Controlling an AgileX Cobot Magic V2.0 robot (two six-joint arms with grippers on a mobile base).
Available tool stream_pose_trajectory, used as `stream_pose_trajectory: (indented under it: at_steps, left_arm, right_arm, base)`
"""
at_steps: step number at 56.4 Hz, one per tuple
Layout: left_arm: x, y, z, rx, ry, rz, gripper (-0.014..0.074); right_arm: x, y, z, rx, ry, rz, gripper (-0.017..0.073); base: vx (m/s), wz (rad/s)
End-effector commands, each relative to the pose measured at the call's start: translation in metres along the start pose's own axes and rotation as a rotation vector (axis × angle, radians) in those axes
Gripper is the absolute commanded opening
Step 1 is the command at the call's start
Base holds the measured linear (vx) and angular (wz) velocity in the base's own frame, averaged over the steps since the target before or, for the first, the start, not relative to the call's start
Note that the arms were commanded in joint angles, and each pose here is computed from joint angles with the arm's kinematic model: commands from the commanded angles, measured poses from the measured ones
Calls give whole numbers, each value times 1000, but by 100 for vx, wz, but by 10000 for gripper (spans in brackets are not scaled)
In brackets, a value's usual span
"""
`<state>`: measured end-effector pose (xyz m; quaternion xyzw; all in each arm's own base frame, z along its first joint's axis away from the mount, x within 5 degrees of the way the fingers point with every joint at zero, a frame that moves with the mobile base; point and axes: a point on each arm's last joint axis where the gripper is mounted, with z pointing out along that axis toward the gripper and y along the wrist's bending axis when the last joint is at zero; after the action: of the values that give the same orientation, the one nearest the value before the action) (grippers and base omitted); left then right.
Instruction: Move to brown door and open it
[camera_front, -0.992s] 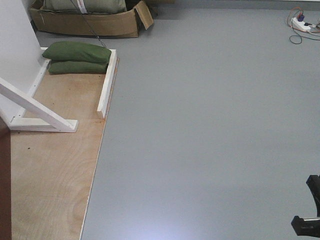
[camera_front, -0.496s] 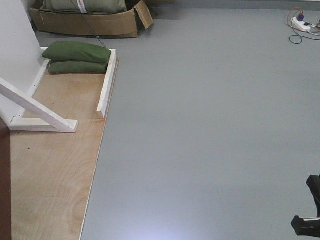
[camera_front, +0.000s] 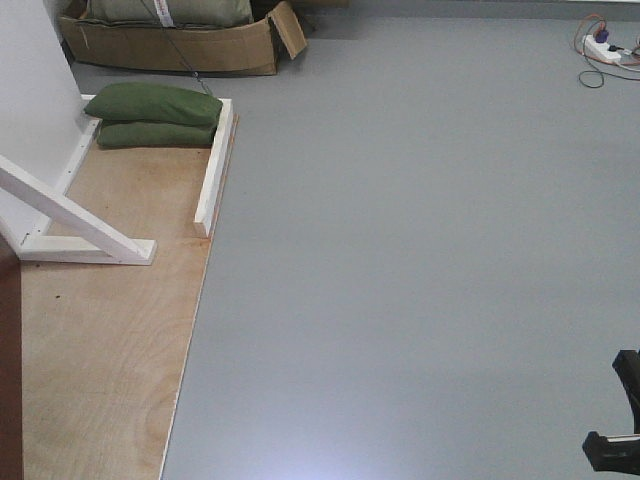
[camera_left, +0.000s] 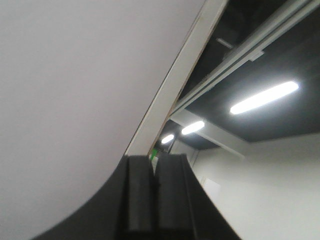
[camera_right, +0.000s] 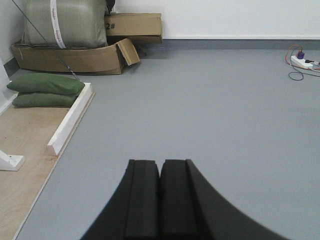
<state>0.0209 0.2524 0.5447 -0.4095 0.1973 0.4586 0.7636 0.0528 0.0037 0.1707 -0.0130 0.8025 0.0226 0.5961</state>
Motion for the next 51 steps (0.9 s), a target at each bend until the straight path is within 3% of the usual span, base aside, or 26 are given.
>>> stream_pose_trajectory:
  at_steps: [1,25,33,43,51]
  left_arm:
    - [-20,-10,-1,57,-109,91,-6]
    - [-16,30,9,-71,-59,156,-6]
    - [-3,37,13,-92,52,161,-6]
    - [18,41,11,-106,244,137,-6]
    - [29,45,11,-131,325,53,-6]
  right_arm:
    - [-6,-1,0,6,-76,-9,0]
    - [-5,0,0,6,-74,-9,0]
    - [-5,0,0,6,-74,-9,0]
    - [-5,0,0,6,-74,-9,0]
    - [-5,0,0,6,-74,-9,0]
  base:
    - [0,0]
    - [0,0]
    - [0,0]
    - [0,0]
    - [0,0]
